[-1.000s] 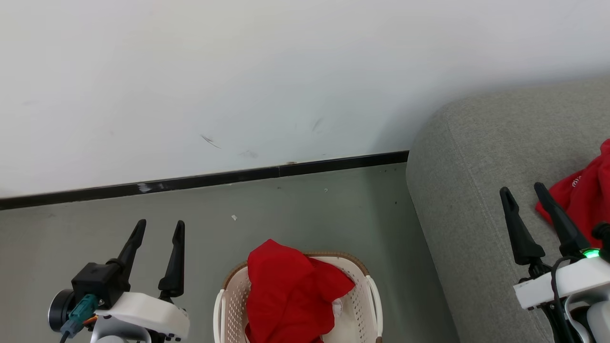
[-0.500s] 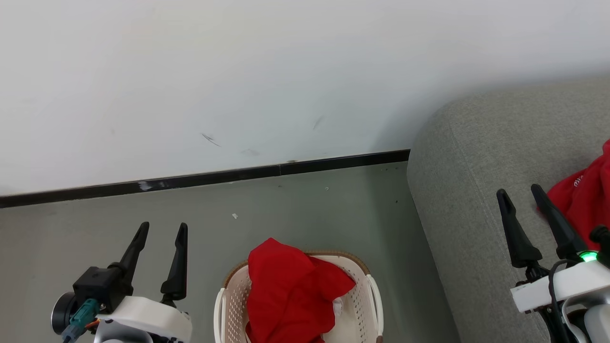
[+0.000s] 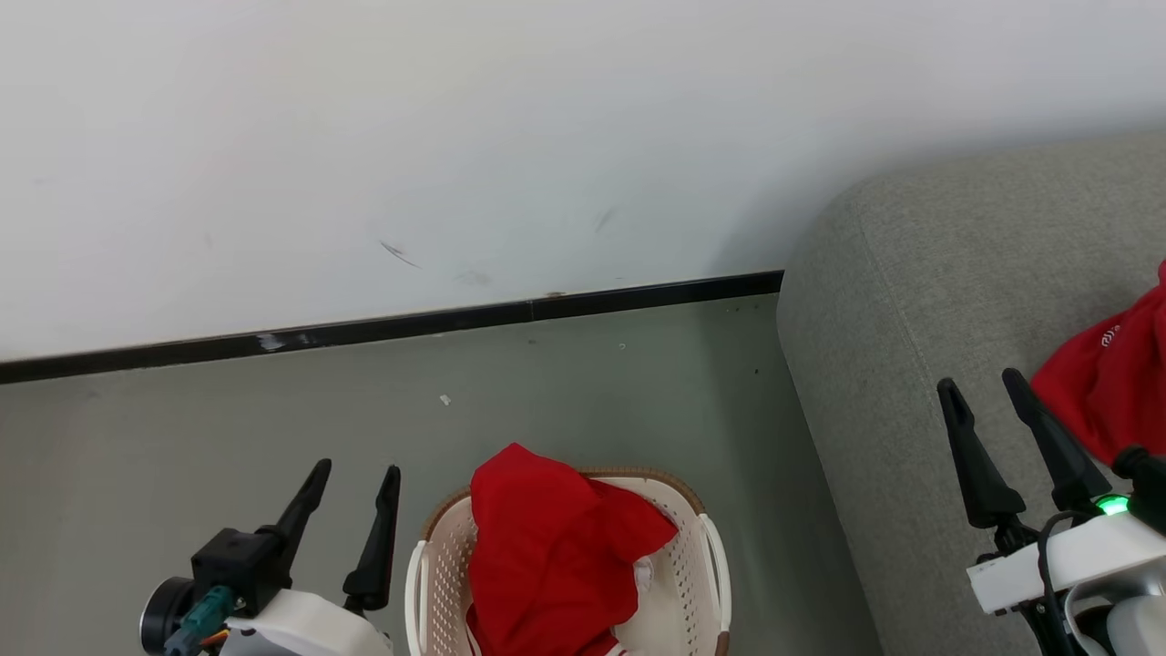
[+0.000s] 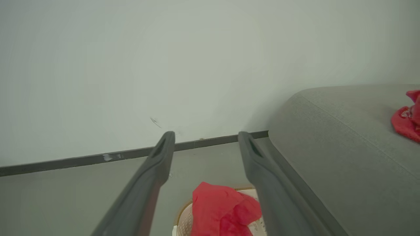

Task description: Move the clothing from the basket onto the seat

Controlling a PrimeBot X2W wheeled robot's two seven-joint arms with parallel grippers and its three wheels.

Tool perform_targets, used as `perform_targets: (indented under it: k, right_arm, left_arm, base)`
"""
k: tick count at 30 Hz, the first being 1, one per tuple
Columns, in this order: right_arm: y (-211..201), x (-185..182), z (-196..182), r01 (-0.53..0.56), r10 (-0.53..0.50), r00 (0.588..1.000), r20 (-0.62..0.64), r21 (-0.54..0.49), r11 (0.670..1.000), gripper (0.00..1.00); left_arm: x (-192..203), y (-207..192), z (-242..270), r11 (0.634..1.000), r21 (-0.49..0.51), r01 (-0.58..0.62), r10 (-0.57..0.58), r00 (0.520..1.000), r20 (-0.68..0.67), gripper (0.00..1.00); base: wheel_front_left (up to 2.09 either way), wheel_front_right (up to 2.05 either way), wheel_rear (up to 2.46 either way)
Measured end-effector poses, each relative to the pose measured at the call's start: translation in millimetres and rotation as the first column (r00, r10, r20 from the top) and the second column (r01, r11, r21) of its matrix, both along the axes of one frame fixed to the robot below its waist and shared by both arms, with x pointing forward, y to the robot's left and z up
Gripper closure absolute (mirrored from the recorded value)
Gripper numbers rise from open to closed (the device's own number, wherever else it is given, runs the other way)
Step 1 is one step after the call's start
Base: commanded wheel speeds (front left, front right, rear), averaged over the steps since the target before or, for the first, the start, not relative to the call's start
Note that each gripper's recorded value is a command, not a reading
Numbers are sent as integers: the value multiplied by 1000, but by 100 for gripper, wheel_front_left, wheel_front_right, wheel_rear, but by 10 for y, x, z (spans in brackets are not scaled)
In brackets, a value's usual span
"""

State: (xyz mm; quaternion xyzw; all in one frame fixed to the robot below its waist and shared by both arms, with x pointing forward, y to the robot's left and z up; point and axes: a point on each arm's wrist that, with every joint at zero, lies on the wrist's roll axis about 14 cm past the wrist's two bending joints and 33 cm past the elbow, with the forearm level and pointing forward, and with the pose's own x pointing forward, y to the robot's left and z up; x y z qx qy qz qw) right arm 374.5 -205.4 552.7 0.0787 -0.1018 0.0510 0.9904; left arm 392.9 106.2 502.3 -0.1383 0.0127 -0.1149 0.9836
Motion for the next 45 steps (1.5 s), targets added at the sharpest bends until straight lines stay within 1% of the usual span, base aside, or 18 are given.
perform_targets:
  k: [7,15,27,37,45]
  right_arm:
    - [0,26,-76,-2,2,1000,-23,-1,1000,0]
    - [-71,83,-165,13,-13,999,-50,-2,1000,0]
    - [-153,238,-227,36,-36,997,-62,-4,999,0]
    - [-218,441,-263,52,-53,997,-58,-13,999,0]
    - [-257,605,-339,69,-69,996,-64,-13,998,0]
  left_arm:
    - [-54,-220,-267,997,-3,82,-82,993,-90,0]
    - [1,-474,-505,985,-9,171,-170,970,-174,0]
    - [35,-821,-984,953,-6,303,-288,898,-332,0]
    - [174,-1051,-1337,925,-10,381,-348,833,-429,0]
    - [238,-1145,-1726,900,-3,435,-373,767,-523,0]
  base:
    - [0,0,0]
    - [0,0,0]
    - [0,0,0]
    - [0,0,0]
    - [0,0,0]
